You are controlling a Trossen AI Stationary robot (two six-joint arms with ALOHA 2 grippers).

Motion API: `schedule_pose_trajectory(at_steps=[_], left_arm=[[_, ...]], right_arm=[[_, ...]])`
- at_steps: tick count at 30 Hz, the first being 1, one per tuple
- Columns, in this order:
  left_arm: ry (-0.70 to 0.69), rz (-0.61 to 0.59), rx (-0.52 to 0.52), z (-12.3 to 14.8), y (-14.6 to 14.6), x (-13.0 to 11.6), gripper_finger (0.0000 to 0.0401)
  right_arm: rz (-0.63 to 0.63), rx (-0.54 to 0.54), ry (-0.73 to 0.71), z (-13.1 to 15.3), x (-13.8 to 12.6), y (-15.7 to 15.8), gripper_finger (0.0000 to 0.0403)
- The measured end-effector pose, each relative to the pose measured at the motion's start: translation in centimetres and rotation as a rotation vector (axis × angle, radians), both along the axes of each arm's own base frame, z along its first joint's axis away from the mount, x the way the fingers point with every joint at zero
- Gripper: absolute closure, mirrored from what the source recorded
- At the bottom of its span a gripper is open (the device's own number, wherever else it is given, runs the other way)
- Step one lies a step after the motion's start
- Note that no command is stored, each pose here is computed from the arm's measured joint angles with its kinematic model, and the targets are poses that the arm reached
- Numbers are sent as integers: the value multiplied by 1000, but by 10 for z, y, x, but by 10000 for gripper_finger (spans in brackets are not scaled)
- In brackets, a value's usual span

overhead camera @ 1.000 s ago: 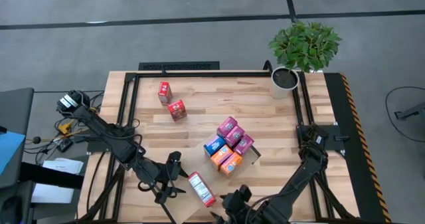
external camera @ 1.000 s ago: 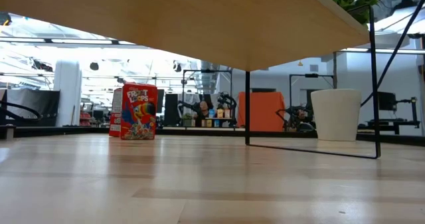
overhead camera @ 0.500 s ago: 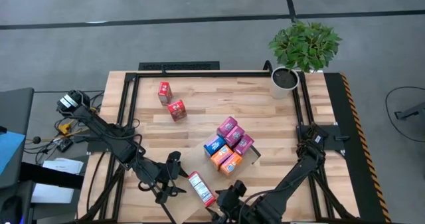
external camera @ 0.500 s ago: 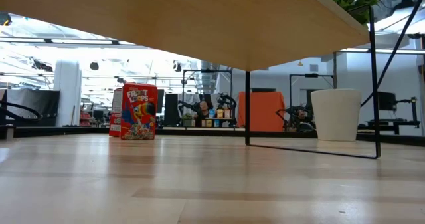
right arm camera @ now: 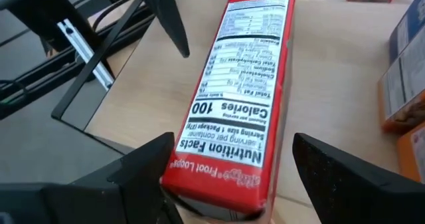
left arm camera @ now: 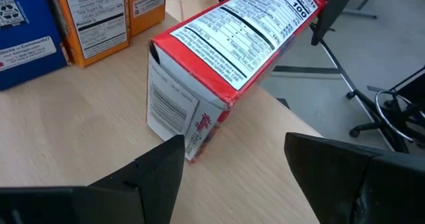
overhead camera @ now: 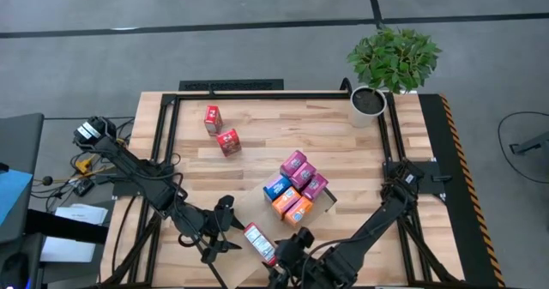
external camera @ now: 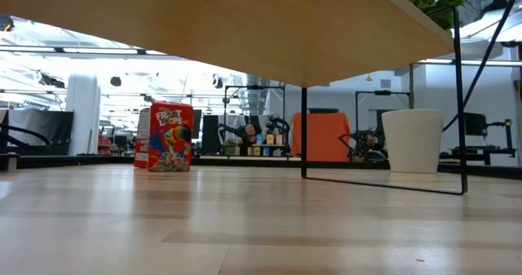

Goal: Stack cereal on shelf
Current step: Put the bottom red cereal box onto the shelf

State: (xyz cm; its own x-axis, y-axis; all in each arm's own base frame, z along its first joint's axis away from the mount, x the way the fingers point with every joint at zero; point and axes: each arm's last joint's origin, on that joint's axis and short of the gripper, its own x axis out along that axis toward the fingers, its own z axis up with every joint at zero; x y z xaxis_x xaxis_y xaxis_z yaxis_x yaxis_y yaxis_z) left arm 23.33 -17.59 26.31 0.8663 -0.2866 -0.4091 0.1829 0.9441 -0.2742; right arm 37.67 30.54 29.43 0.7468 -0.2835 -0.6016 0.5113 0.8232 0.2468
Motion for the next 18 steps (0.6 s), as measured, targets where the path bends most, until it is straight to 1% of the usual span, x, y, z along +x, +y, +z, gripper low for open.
schedule_pose_trajectory(at_steps=[5,13,18], left_arm=[[1,0,0,0,0,0,152],[2,-4,-6,0,0,0,152],[-11,-24,-22,9,-2,2,152]], right_arm=[[12,-3,9,0,0,0,105],[38,34,18,0,1,3,162],[45,40,22,0,0,4,195]])
